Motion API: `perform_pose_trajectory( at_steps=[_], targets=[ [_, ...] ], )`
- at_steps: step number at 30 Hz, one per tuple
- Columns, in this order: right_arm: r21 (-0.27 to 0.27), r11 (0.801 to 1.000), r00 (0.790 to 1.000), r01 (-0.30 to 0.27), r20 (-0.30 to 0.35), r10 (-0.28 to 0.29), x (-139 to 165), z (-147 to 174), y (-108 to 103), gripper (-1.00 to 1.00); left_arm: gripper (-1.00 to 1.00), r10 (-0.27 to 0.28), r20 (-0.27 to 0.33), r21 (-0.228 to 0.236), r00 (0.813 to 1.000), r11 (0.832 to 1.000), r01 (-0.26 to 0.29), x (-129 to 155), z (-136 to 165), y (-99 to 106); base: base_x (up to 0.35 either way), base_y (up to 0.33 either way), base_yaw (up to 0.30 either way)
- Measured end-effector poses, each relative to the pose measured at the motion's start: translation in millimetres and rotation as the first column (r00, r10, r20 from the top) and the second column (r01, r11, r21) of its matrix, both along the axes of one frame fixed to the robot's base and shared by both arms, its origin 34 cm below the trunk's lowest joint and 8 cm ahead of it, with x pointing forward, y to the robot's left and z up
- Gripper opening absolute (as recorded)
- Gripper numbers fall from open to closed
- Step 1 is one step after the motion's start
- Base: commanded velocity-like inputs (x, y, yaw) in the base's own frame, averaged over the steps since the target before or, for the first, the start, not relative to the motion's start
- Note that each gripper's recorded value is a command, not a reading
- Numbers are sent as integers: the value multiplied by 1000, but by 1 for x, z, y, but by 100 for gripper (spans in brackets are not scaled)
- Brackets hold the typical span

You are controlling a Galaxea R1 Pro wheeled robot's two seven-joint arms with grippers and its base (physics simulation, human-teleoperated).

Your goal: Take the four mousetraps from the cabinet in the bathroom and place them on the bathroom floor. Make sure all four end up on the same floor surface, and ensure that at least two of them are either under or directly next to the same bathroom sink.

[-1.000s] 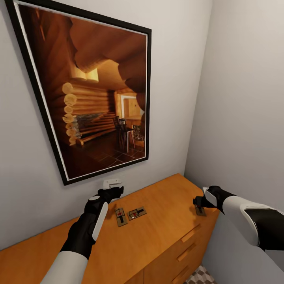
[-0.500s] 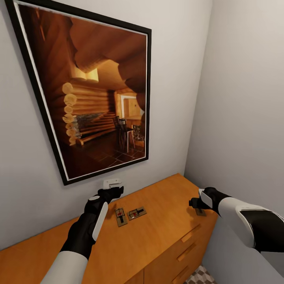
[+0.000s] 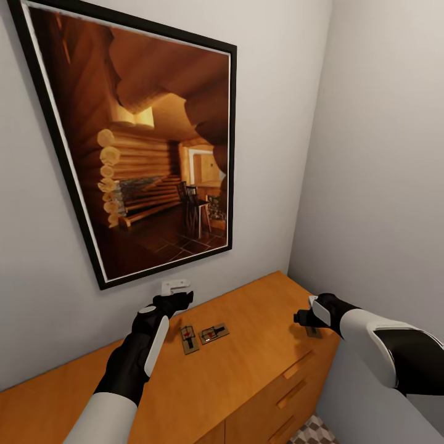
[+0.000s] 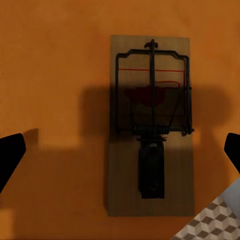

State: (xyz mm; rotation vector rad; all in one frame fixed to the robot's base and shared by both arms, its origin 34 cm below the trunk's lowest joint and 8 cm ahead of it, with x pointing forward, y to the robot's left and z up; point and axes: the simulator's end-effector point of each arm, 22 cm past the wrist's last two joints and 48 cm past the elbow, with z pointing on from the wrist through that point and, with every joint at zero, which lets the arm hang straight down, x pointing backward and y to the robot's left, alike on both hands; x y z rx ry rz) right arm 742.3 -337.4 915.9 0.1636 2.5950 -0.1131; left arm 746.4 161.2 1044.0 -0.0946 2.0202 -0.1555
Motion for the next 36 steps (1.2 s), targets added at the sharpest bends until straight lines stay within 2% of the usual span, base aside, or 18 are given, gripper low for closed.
perform_pose_trajectory(
  at_steps=[36],
  targets=[
    [-14, 1000, 1000, 7, 0, -7, -1, 0, -6, 100, 100, 0, 0, 0, 1000, 1000, 0, 0, 0, 0, 0, 0, 0]
  ],
)
